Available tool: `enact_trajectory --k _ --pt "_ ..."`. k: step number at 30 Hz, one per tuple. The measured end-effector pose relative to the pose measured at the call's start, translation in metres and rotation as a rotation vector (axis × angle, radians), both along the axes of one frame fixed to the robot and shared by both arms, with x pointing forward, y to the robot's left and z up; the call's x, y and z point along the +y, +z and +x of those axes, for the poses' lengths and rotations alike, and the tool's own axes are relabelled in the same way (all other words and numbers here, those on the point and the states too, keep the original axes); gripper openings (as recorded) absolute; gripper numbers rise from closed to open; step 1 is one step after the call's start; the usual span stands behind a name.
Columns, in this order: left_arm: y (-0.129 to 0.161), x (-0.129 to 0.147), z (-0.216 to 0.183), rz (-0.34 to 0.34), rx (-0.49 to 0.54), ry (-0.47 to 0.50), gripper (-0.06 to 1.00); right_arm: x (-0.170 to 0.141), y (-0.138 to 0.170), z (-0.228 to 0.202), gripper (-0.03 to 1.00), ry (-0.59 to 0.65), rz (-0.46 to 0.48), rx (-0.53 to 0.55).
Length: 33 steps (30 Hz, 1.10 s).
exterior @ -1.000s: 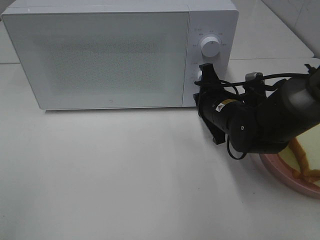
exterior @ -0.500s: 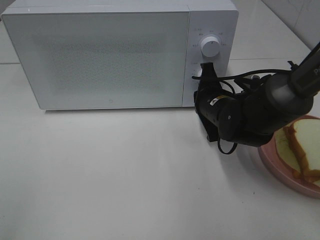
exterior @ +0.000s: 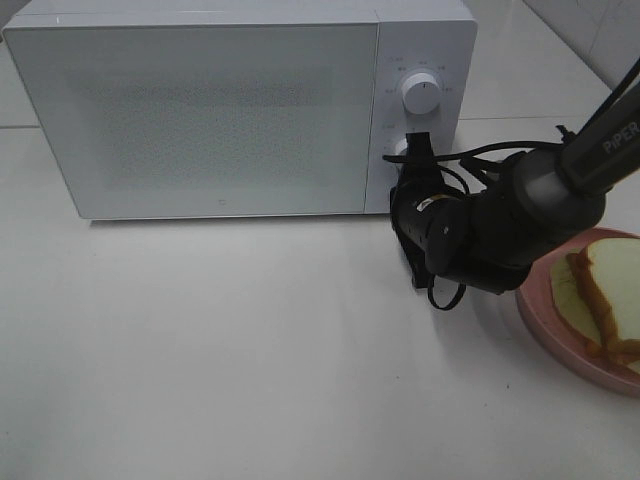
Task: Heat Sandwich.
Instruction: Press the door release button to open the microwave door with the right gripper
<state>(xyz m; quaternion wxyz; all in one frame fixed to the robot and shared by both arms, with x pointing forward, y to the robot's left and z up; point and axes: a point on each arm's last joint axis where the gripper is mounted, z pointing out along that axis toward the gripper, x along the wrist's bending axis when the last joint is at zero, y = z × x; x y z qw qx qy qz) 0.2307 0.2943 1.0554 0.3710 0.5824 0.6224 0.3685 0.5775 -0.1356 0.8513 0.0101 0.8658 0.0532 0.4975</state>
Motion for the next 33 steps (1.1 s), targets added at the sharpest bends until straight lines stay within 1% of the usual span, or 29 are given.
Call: enact_trajectory --k 4,8,15,21,24,28,33 --pt "0.0 0.0 0.0 0.0 0.0 0.0 0.8 -0.001 -0.002 0.0 0.02 -0.023 0.007 0.011" --pt "0.0 0.0 0.0 0.0 0.0 0.0 0.8 -0.007 -0.001 0.003 0.02 -0.046 0.008 -0.001" --pt "0.0 0.0 0.0 0.0 0.0 0.0 0.8 -0.009 -0.001 0.007 0.02 -0.027 0.006 0.01" --pt "0.0 0.0 0.0 0.0 0.0 0.0 0.8 -0.006 0.001 0.011 0.02 -0.031 0.04 0.014" --pt "0.0 0.0 0.0 0.0 0.0 0.0 0.8 -0.004 0.0 0.013 0.02 -0.016 0.036 0.008" --pt "0.0 0.0 0.0 0.0 0.0 0.0 0.8 -0.003 -0.002 0.015 0.02 -0.027 0.065 -0.002" --pt "0.0 0.0 0.0 0.0 0.0 0.0 0.8 -0.003 -0.003 0.015 0.02 -0.024 0.069 -0.008"
